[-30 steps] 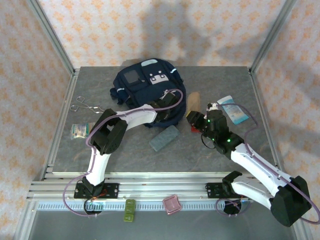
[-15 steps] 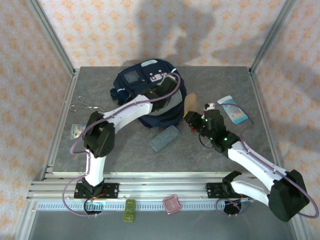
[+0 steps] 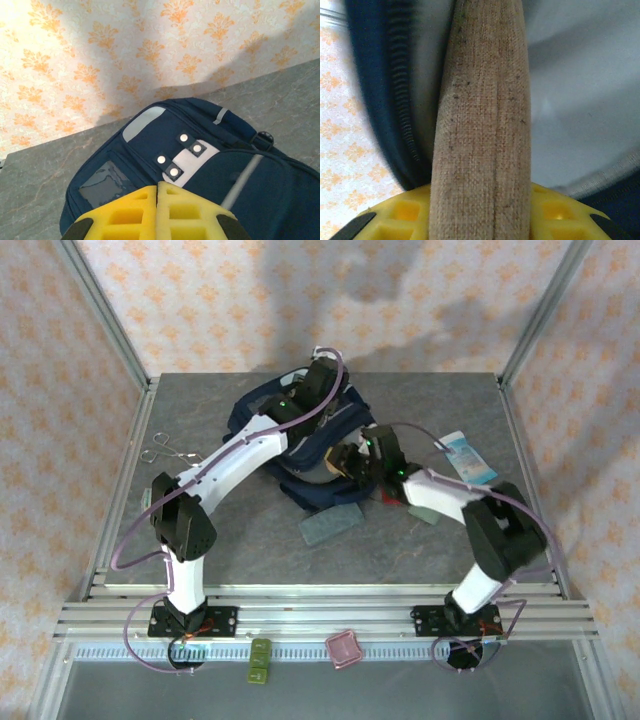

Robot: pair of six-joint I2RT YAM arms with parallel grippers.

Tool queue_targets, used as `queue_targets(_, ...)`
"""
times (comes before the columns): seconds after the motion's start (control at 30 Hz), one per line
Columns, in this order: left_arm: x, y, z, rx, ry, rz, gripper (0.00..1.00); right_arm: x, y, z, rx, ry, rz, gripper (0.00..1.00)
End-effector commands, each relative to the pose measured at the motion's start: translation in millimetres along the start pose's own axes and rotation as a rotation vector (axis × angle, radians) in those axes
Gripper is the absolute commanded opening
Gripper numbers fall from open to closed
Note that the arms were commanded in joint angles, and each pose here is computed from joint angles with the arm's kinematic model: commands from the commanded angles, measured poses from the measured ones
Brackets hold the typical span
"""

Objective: Pack books, pencil case, and school supplies into a backpack

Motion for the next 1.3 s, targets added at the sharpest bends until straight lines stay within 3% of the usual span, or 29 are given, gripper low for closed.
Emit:
queue_targets(0.0,21,21,12,0.049,-0.010,-0.042,0.00,-25,18,34,0.037,0.152,0.030,0.24)
queue_targets(0.07,21,12,13,0.053,-0.007,-0.010,0.00,-35,18,32,0.025,0.160,0.030,0.24)
queue_targets(0.23,30,-25,24,0.092,-0.061,0.059,0.47,-25,14,26,0.018,0.176,-0.017,0.24)
queue_targets(0.43,38,-76,44,0.129,-0.174,0.129,0.71,-17,19,26,0.045,0.164,-0.036,0.24)
queue_targets(0.63,26,-139,52,-0.069,-0.124,0.232,0.86,-12,25,33,0.053,0.211,-0.070,0.24)
queue_targets(0.8,11,-168,51,-0.179,-0.116,0.249,0.90,-12,34,44,0.070,0.233,-0.081,0.24)
queue_targets(0.97,1,-171,52,-0.263,-0.058,0.129,0.91,-9,36,49,0.077,0.242,-0.089,0.24)
queue_targets(1.1,-13,-175,43,-0.320,-0.067,0.126,0.91,-6,38,53,0.083,0.251,-0.096,0.24)
queue_targets(1.27,-32,-177,40,-0.351,0.030,0.097,0.80,-3,38,56,0.084,0.256,-0.097,0.24)
Point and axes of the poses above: each hand's point on the last joint's axis, 136 mm out from that joint toward the fingers, its own x axis back along the fingers, its own z axis along the line the jaws close on, y = z × x, the point moved 8 cm from there along x, back along the fingers, and after that the axes turned 5 degrees about x, right-handed, at the moved point
